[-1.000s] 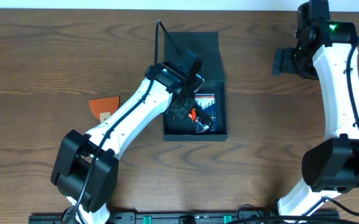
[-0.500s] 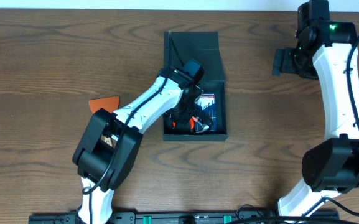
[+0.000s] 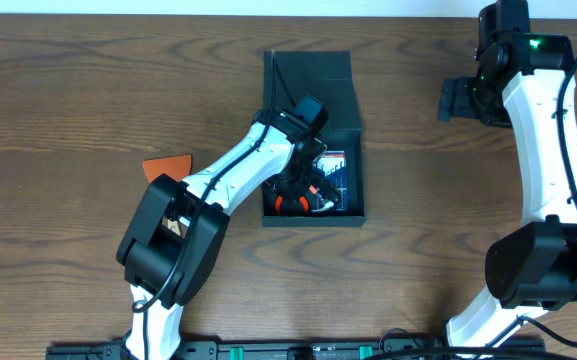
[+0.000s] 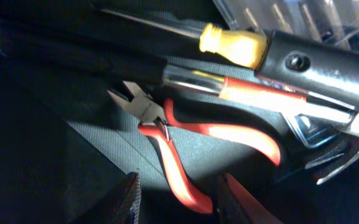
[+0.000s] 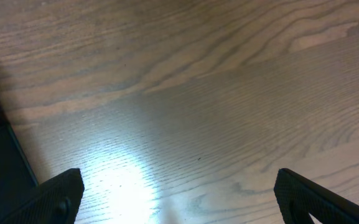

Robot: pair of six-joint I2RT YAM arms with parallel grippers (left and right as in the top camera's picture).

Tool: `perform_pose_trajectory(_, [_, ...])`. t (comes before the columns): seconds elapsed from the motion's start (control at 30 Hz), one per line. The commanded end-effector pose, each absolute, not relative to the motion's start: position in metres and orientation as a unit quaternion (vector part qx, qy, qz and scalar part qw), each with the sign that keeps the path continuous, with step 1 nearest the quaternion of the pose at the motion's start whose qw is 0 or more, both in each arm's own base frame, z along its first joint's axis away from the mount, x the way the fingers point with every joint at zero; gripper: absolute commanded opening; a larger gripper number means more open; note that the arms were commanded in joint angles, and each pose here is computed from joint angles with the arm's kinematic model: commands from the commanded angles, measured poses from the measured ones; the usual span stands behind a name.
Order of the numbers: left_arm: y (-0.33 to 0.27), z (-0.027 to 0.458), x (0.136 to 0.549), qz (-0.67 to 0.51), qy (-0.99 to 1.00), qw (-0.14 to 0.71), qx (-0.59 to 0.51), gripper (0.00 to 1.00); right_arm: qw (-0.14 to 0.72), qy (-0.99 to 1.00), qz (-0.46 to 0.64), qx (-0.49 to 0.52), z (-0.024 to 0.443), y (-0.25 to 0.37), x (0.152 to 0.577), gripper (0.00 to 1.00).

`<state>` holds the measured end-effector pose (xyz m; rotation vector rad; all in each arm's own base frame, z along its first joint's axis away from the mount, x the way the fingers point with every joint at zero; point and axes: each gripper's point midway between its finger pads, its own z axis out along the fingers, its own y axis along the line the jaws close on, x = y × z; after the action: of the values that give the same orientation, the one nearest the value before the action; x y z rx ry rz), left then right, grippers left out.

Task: Pack container
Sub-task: 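Lower the pliers into the box and open the left gripper, then raise the left gripper and move it over the orange scraper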

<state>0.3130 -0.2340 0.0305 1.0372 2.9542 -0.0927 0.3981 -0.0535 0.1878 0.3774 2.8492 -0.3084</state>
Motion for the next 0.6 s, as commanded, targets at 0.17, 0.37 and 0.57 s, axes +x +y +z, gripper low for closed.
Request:
perform_pose_trajectory(0.17, [-0.248,0.074,0.330,-0.045,0.943,0.039,0.328,0.39,0.125,0.978,-0.106,0.132,0.188,-0.053,0.398,0.99])
perform_pose_trajectory(0.37, [-0.254,0.130,0.352,-0.053,0.942,0.083,0.321,0.51,0.125,0.978,-0.106,0.132,0.188,-0.053,0.398,0.99])
perform_pose_trajectory(0.57, [-0.228,0.176,0.364,-0.053,0.951,0.095,0.289,0.88,0.125,0.978,-0.106,0.132,0.188,-0.053,0.398,0.99])
